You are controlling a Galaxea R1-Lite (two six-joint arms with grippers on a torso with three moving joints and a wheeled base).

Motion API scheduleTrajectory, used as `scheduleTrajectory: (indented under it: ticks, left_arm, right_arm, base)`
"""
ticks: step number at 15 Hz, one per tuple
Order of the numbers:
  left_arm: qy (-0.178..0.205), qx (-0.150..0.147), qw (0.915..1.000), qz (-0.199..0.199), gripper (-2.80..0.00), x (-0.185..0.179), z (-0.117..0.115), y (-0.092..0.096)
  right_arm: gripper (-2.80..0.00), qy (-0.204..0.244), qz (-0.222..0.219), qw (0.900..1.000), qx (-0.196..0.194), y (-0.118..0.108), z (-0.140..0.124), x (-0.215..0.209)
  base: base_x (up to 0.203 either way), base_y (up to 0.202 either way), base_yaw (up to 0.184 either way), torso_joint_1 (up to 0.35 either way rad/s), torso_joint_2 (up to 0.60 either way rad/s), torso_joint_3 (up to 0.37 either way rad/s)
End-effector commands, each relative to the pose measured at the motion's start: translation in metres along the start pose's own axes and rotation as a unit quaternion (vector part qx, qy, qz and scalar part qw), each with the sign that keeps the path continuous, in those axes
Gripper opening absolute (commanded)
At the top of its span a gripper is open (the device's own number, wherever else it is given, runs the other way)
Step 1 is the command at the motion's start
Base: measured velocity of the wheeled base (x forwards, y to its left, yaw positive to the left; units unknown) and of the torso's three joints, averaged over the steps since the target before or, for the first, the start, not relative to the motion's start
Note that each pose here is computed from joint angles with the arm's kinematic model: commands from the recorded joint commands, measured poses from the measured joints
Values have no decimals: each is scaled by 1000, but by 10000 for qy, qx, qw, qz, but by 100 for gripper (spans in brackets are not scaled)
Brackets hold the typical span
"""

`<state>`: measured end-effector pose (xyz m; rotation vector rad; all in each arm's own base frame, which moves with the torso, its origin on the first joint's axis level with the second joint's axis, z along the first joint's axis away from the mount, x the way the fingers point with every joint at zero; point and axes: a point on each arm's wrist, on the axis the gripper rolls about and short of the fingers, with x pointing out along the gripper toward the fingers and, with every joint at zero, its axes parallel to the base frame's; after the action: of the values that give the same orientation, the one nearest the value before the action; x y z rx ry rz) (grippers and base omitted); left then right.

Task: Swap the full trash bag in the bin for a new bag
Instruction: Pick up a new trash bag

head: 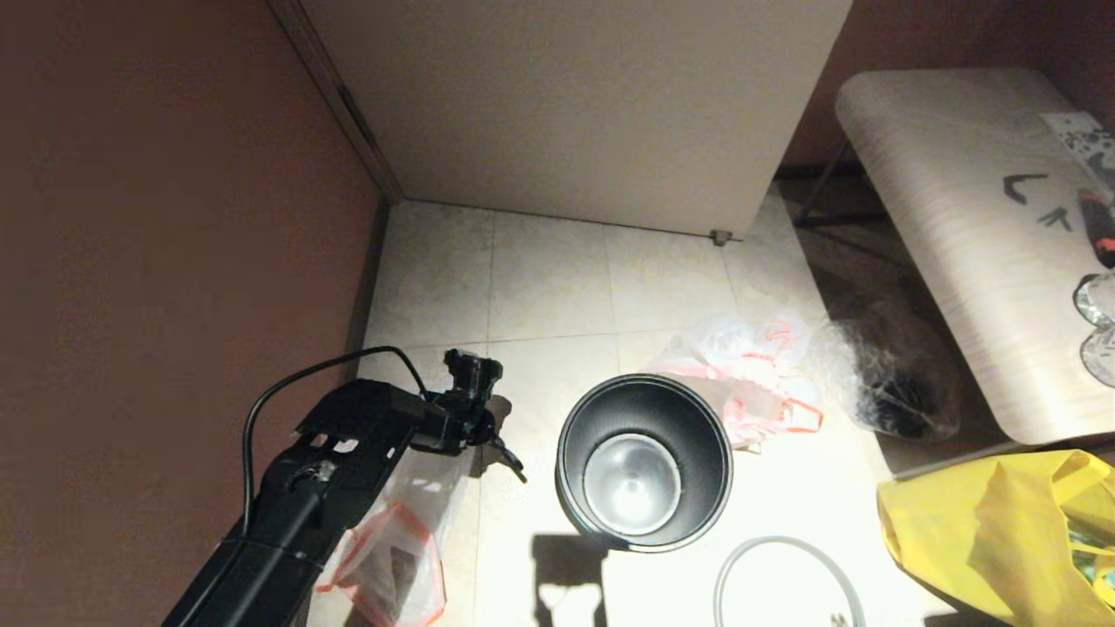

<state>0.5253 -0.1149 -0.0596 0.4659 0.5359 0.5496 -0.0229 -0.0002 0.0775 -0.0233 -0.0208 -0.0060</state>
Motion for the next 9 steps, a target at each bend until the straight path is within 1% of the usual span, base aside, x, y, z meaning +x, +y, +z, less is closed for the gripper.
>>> scheduleTrajectory:
  ticks: [1,3,6,9]
  left_arm:
    - [28,-41,9999,104,0,7,-4,3]
    - [118,-21,9998,183,0,12,-10,6]
    - [362,132,9989,281,0,13,-33,2]
    - [483,249,9981,289,0,18,-47,-3]
  right_arm:
    - [-280,51,0,10000,-5,0,-3,1]
    - [-280,50,13,10000,-5,0,-3,1]
    - [-280,51,1,10000,2,0,-3,1]
    - [-280,51,2,10000,-4,0,-3,1]
  base:
    - [0,0,0,0,0,0]
    - [0,0,0,0,0,0]
    - [0,0,0,0,0,0]
    - [0,0,0,0,0,0]
